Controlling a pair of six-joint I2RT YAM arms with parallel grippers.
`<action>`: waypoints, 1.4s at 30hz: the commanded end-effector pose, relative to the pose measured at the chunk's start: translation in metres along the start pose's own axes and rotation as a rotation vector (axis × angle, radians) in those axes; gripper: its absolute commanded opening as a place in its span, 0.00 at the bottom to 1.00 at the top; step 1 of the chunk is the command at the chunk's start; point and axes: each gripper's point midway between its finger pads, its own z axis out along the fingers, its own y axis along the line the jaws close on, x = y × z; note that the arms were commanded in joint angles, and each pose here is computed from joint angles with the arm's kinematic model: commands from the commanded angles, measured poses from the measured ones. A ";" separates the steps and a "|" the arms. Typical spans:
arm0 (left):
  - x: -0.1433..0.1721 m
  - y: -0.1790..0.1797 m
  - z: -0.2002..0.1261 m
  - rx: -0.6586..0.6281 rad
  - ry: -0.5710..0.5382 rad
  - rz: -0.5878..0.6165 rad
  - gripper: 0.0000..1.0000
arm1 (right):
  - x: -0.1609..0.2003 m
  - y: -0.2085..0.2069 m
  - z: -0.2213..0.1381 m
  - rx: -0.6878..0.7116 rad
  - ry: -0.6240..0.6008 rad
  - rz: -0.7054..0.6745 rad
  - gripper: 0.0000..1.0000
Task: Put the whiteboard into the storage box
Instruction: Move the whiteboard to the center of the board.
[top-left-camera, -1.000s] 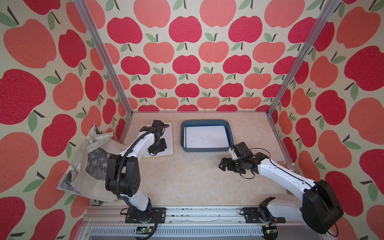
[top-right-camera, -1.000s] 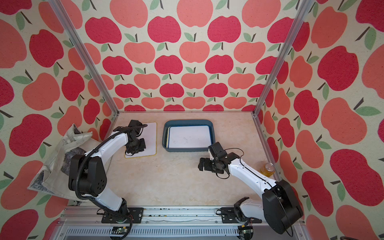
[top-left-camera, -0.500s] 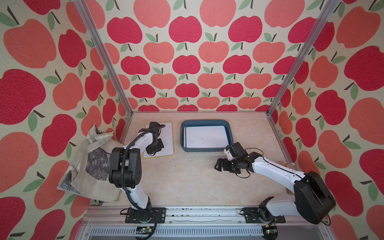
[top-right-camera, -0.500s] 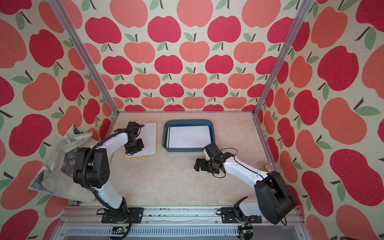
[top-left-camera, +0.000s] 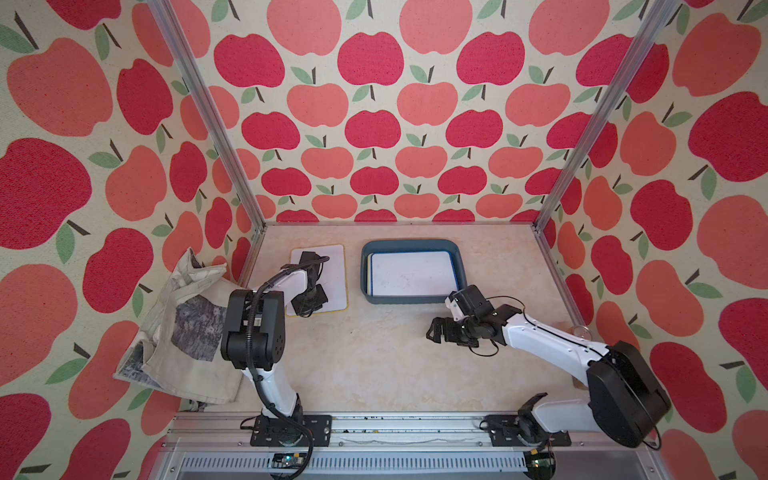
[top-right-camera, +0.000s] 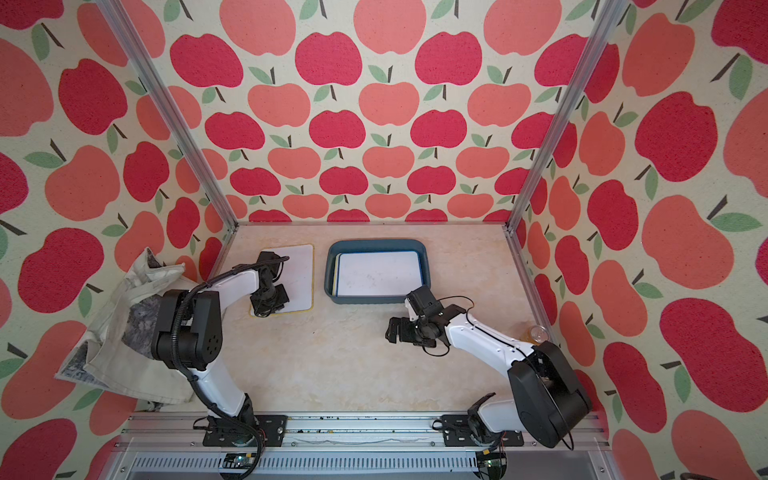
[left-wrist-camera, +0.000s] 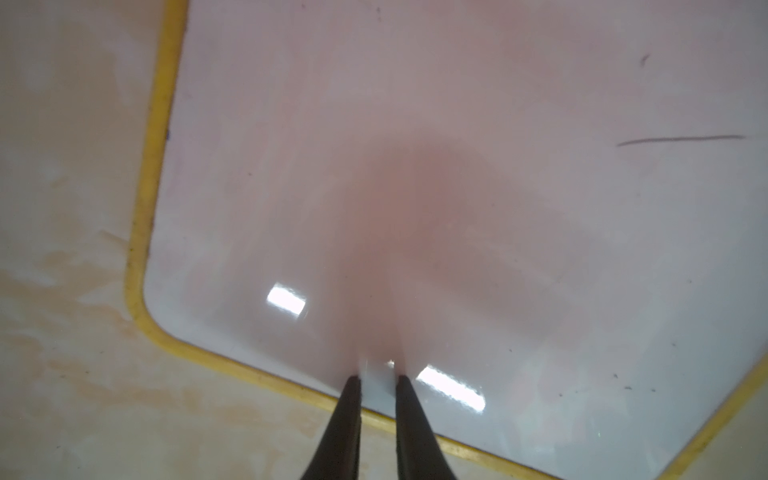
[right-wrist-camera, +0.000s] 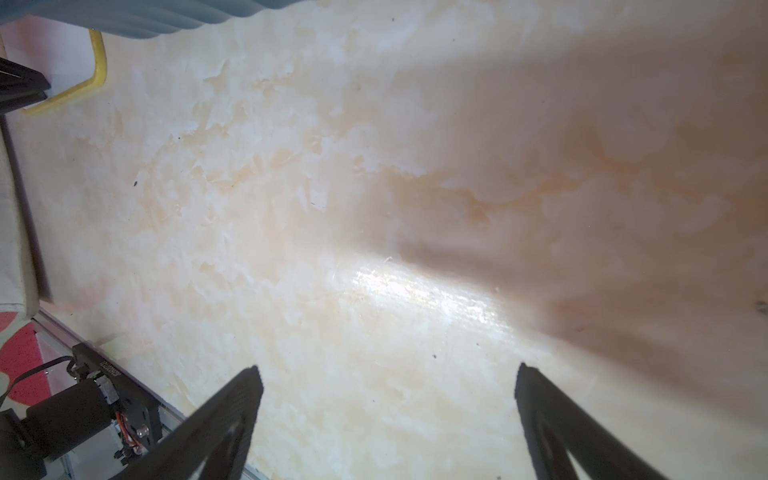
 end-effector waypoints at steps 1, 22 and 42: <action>0.025 0.015 0.012 -0.034 0.066 -0.036 0.19 | -0.001 0.010 -0.004 -0.029 -0.006 0.007 0.99; 0.167 0.023 -0.006 0.019 0.320 0.021 0.23 | 0.012 0.007 -0.024 -0.043 -0.068 0.048 0.99; 0.254 0.006 -0.018 0.152 0.420 0.091 0.23 | 0.038 0.062 -0.019 -0.145 -0.050 -0.062 0.99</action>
